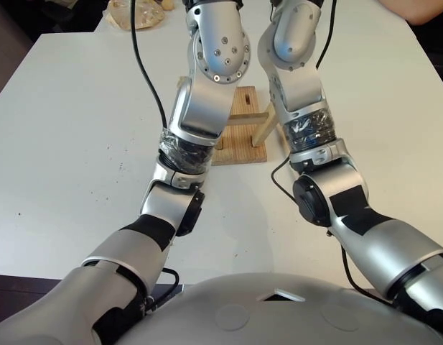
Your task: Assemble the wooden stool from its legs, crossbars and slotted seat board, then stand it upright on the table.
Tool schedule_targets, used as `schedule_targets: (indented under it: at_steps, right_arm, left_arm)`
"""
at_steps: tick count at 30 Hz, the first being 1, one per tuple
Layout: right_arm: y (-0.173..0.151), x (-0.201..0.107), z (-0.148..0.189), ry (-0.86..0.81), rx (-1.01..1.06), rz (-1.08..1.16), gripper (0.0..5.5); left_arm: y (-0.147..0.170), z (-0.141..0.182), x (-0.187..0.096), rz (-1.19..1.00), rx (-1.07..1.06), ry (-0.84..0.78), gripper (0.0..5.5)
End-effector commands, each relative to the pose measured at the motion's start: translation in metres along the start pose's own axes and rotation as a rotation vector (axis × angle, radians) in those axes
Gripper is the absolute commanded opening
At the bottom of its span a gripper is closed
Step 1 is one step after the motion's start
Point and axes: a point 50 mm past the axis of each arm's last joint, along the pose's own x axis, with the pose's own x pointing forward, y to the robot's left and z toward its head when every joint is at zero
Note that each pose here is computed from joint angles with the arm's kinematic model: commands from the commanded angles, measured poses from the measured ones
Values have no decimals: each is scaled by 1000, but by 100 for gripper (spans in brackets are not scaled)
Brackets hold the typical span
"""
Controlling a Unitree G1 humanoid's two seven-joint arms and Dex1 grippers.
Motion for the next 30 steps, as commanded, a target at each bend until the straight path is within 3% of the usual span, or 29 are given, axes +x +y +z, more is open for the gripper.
schedule_targets:
  at_steps: [1,17,25,30]
  right_arm:
    - [26,-4,8,26,118,41,284]
    - [15,0,-21,165,221,-18,533]
    - [14,-2,-24,181,214,-19,538]
    - [18,-3,-32,244,57,51,538]
  left_arm:
    - [4,-8,0,25,51,11,0]
    - [-12,-36,-13,-56,195,62,0]
    - [-14,-35,-10,-59,196,83,0]
    - [-6,-44,-17,-9,93,246,0]
